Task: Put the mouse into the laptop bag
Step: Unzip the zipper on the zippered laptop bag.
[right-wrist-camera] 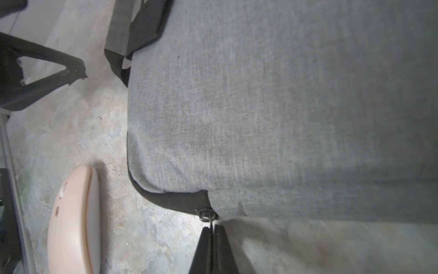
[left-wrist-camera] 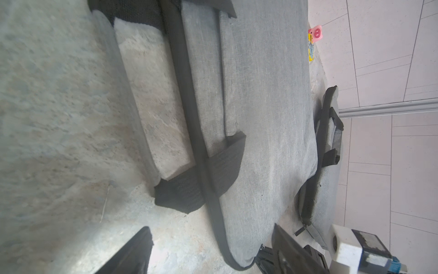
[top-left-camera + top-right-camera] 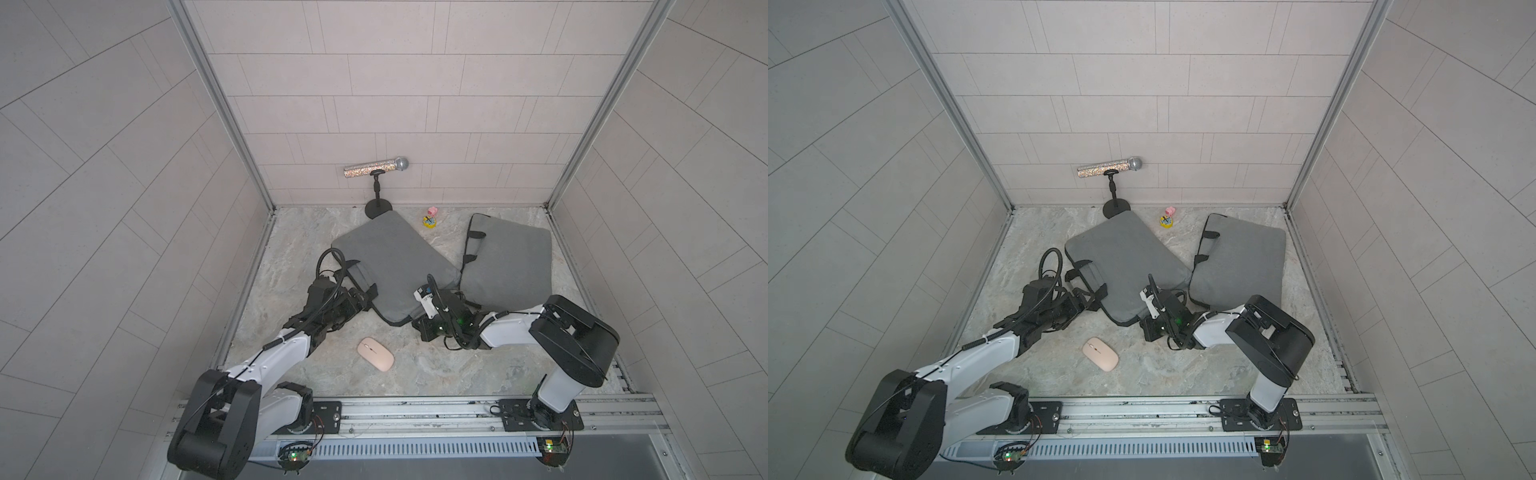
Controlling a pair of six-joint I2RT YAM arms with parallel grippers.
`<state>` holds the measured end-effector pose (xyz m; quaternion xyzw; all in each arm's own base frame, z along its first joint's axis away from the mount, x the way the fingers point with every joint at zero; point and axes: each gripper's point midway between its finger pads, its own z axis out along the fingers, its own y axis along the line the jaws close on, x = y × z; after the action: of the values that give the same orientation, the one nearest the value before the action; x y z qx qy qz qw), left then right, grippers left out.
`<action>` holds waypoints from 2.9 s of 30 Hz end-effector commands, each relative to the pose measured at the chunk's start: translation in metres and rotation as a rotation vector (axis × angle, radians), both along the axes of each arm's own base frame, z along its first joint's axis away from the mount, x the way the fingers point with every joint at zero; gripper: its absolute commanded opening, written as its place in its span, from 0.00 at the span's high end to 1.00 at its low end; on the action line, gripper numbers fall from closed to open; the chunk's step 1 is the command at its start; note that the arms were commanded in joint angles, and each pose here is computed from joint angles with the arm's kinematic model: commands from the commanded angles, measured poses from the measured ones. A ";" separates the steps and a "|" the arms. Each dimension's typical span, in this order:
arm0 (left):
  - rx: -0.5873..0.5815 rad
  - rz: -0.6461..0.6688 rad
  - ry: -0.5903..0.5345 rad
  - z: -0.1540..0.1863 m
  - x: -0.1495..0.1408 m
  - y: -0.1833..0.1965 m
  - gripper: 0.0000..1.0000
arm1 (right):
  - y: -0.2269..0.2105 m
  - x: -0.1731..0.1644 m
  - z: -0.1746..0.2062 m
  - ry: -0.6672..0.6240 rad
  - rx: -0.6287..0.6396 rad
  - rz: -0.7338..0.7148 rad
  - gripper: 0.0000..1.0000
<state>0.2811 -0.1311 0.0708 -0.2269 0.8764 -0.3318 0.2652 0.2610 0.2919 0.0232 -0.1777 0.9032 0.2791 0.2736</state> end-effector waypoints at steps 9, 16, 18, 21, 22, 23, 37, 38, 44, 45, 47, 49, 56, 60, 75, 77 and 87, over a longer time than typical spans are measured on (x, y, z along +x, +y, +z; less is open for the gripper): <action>0.035 -0.019 -0.041 0.003 -0.006 -0.018 0.14 | -0.082 -0.001 0.007 -0.023 -0.270 -0.266 1.00; 0.031 -0.037 -0.024 -0.005 0.003 -0.027 0.13 | -0.076 -0.008 0.014 -0.025 -0.209 -0.252 1.00; 0.027 -0.044 -0.019 -0.008 0.007 -0.032 0.13 | -0.074 -0.008 0.016 -0.029 -0.203 -0.247 1.00; 0.019 -0.056 -0.021 -0.008 0.014 -0.040 0.14 | -0.073 -0.009 0.018 -0.029 -0.201 -0.245 1.00; 0.015 -0.056 -0.020 -0.007 0.015 -0.042 0.15 | -0.074 -0.009 0.018 -0.030 -0.203 -0.244 1.00; 0.015 -0.059 -0.020 -0.006 0.016 -0.043 0.15 | -0.074 -0.008 0.019 -0.033 -0.203 -0.245 1.00; 0.177 0.087 -0.191 0.040 -0.003 -0.004 0.08 | -0.067 -0.004 0.018 -0.028 -0.207 -0.238 1.00; 0.163 0.069 -0.193 0.038 0.001 -0.011 0.08 | -0.067 -0.004 0.018 -0.028 -0.204 -0.237 1.00; 0.136 -0.098 -0.109 0.020 0.025 -0.057 0.11 | -0.068 -0.005 0.019 -0.027 -0.208 -0.238 1.00; 0.149 -0.099 -0.091 0.014 0.029 -0.059 0.12 | -0.068 -0.005 0.018 -0.026 -0.209 -0.237 1.00; 0.151 -0.095 -0.066 0.002 0.033 -0.062 0.13 | -0.068 -0.006 0.017 -0.023 -0.206 -0.236 1.00; 0.171 -0.076 -0.045 -0.014 0.036 -0.059 0.12 | -0.067 -0.006 0.016 -0.022 -0.203 -0.232 1.00; 0.188 -0.076 -0.001 -0.041 0.046 -0.065 0.19 | -0.062 -0.007 0.015 -0.011 -0.193 -0.216 1.00; 0.184 -0.078 -0.001 -0.045 0.050 -0.068 0.46 | -0.056 -0.014 0.018 -0.022 -0.193 -0.194 1.00; 0.181 -0.053 0.008 -0.046 0.050 -0.066 0.97 | 0.031 -0.054 0.031 -0.069 -0.154 -0.039 1.00; 0.174 -0.039 0.003 -0.044 0.046 -0.062 0.99 | 0.030 -0.050 0.026 -0.063 -0.167 -0.062 1.00; 0.154 0.081 -0.070 -0.024 0.008 -0.022 0.65 | -0.037 -0.016 0.001 0.007 -0.228 -0.271 1.00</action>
<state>0.2959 -0.1651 0.0426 -0.2127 0.8864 -0.2694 0.3106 0.2320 0.2789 0.0247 -0.1260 0.9412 0.1579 0.2709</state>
